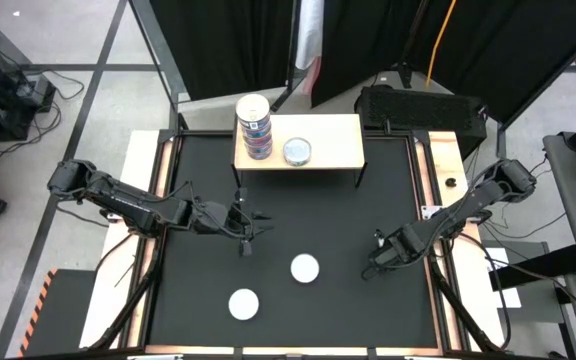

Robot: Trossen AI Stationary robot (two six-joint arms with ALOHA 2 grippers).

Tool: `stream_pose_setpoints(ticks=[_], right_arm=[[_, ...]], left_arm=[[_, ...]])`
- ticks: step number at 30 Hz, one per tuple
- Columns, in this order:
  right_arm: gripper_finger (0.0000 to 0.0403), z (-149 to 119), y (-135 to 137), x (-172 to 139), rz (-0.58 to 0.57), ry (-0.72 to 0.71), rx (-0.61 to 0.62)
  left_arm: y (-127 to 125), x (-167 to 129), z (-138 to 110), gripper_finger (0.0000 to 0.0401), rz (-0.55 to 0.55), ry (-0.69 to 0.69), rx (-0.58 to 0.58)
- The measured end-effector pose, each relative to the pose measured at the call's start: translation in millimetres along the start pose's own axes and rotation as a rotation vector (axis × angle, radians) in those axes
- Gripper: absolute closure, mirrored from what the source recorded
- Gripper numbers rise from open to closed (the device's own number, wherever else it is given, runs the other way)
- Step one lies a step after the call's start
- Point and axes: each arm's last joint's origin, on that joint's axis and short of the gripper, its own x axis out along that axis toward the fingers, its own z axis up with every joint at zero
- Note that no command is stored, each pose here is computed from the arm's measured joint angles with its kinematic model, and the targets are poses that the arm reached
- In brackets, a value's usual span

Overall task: Stack canned seafood by type on shelf
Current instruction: Stack the green tuna can on top of the other green tuna can on the shelf

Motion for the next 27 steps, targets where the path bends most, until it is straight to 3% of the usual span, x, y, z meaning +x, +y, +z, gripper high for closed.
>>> stream_pose_setpoints(ticks=[13,27], right_arm=[[0.0403,-2,-2,14,0.016,0.014,0.033],[0.0402,-28,6,25,-0.001,-0.012,0.059]], left_arm=[[0,0,0,0.0278,0.000,-0.001,0.000],[0,0,0,0.0278,0.000,0.000,0.001]])
